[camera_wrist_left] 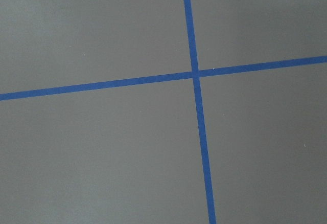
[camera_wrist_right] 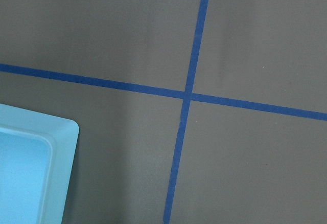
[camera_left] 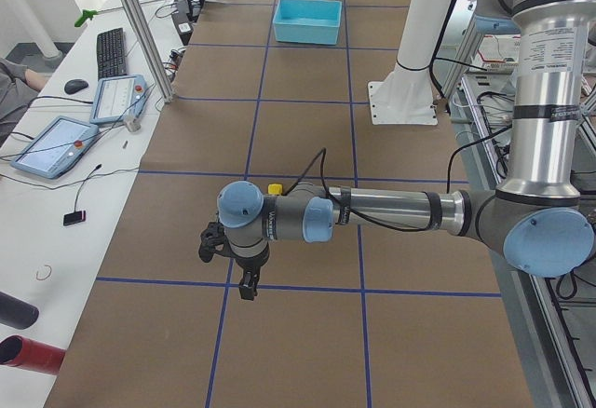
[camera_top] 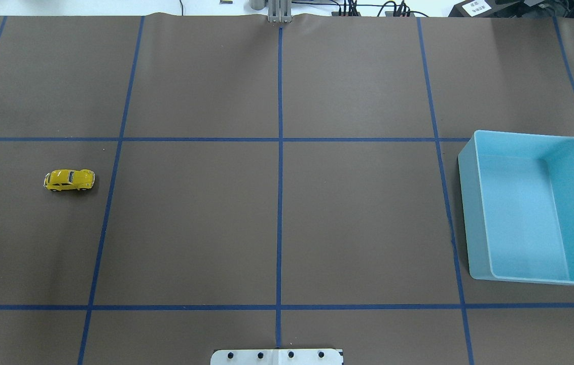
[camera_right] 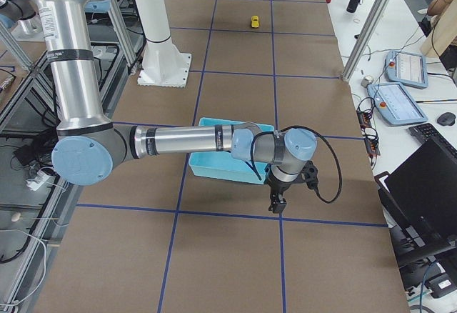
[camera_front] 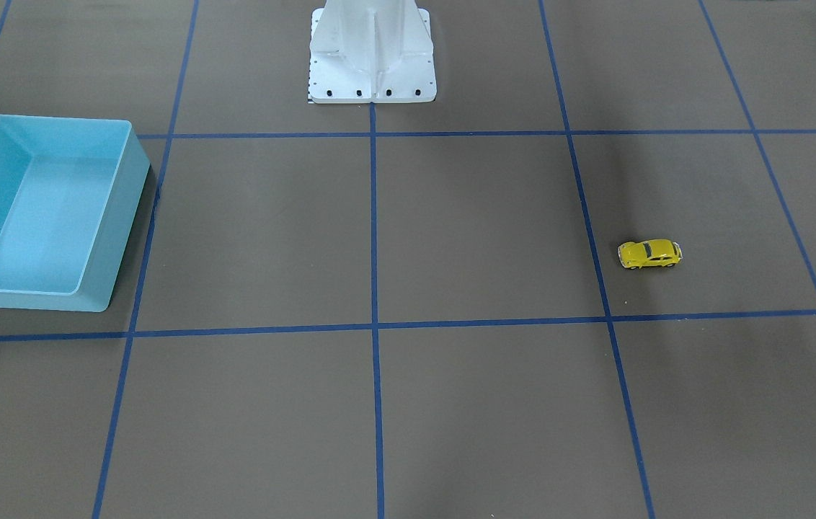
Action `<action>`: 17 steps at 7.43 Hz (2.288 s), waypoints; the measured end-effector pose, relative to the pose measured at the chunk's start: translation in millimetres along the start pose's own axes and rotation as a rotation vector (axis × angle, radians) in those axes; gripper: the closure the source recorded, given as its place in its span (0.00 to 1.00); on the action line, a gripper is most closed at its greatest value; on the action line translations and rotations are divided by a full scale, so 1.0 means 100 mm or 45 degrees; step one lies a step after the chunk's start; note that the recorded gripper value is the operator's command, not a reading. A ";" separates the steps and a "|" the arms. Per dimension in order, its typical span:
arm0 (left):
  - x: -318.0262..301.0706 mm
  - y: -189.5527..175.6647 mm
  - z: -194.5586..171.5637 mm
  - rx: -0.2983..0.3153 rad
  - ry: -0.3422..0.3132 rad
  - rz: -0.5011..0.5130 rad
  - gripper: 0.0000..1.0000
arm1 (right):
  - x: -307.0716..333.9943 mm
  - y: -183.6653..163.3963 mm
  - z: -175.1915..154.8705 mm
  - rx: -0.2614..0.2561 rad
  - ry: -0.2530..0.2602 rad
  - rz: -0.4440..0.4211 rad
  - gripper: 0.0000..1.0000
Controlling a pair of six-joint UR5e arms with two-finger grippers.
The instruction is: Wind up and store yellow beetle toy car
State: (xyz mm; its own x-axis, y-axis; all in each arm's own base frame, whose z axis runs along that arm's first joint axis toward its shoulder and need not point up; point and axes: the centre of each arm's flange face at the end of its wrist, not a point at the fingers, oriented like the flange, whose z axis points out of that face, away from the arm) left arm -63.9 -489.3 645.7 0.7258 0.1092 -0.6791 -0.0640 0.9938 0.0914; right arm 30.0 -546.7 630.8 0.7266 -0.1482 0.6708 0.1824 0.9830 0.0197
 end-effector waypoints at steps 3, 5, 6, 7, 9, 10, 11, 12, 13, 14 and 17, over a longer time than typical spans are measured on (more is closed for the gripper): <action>-0.01 -0.01 -0.03 0.009 0.001 -0.003 0.00 | 0.00 0.00 0.00 -0.001 -0.001 0.001 0.00; 0.01 -0.01 -0.06 0.015 0.002 0.001 0.00 | 0.00 0.01 0.01 -0.001 -0.002 0.001 0.00; 0.03 -0.01 -0.09 0.021 0.004 0.005 0.00 | 0.01 0.01 0.01 -0.003 -0.002 0.003 0.00; 0.04 -0.01 -0.11 0.024 0.005 0.007 0.00 | 0.02 0.02 0.03 -0.006 -0.003 0.005 0.00; 0.06 -0.01 -0.12 0.026 0.007 0.013 0.00 | 0.03 0.04 0.04 -0.008 -0.004 0.008 0.00; 0.07 -0.05 -0.14 0.032 0.005 0.022 0.00 | 0.03 0.04 0.04 -0.007 -0.005 0.007 0.00; 0.12 -0.15 -0.20 0.046 0.001 0.037 0.00 | 0.03 0.04 0.04 -0.006 -0.005 0.006 0.00; 0.18 -0.25 -0.26 0.061 -0.002 0.050 0.00 | 0.02 0.03 0.03 -0.005 -0.004 0.005 0.00; 0.24 -0.32 -0.31 0.073 -0.002 0.066 0.00 | 0.02 0.03 0.03 -0.004 -0.004 0.004 0.00; 0.34 -0.40 -0.34 0.080 -0.002 0.096 0.00 | 0.02 0.03 0.03 -0.004 -0.006 0.005 0.00; 1.29 -0.70 -0.30 0.087 0.001 0.345 0.00 | 0.03 0.04 0.03 -0.002 -0.006 0.005 0.00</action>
State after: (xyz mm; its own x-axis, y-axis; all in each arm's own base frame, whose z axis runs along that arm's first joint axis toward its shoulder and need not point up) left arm 13.7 -544.1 529.5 0.6878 0.3711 -0.6239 -0.2094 0.9243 0.3190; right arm 30.7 -542.7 634.8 0.7244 -0.1441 0.6742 0.1808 0.9834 0.0160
